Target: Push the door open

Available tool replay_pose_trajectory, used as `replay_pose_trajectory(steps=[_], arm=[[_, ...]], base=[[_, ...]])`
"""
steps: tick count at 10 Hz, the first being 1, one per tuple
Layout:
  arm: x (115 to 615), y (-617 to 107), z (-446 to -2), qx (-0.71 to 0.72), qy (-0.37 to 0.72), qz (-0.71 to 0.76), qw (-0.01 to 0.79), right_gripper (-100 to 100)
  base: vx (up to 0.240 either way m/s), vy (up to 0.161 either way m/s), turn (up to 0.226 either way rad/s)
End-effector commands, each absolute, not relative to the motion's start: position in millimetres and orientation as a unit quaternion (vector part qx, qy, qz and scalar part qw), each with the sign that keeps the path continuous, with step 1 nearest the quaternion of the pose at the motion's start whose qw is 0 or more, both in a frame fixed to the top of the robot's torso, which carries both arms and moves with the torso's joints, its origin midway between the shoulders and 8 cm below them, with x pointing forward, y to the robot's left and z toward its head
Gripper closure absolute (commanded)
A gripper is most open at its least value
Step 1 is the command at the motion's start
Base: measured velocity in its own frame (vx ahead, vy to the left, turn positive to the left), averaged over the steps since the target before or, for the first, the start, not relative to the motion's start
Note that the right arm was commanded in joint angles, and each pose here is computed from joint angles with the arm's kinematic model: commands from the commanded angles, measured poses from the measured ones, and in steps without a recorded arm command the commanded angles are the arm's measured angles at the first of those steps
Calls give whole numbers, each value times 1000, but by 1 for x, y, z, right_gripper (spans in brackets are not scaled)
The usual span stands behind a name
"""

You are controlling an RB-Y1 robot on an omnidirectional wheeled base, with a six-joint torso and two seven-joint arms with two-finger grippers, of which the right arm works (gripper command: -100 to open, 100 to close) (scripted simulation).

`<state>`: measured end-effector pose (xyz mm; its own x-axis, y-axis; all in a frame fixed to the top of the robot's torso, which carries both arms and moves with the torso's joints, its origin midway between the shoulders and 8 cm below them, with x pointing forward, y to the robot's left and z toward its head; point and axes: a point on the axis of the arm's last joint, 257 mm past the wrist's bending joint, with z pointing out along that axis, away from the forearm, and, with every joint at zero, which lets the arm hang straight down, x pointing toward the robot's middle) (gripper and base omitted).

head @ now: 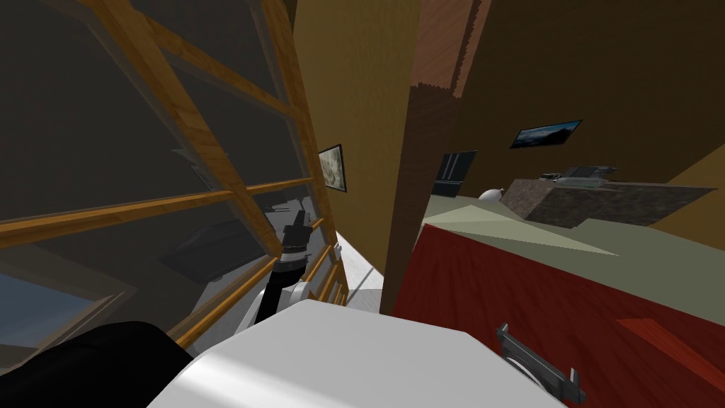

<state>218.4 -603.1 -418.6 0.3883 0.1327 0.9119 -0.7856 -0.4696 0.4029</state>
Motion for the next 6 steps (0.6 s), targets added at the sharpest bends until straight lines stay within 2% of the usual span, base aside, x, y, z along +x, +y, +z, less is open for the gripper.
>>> replay_pose_trajectory(steps=[1,6], arm=[[218,-603,-419,695,-235,501,459,-100],[217,-604,-418,693,-238,501,460,-100]], base=[[-2,-3,10],[1,14,-3]])
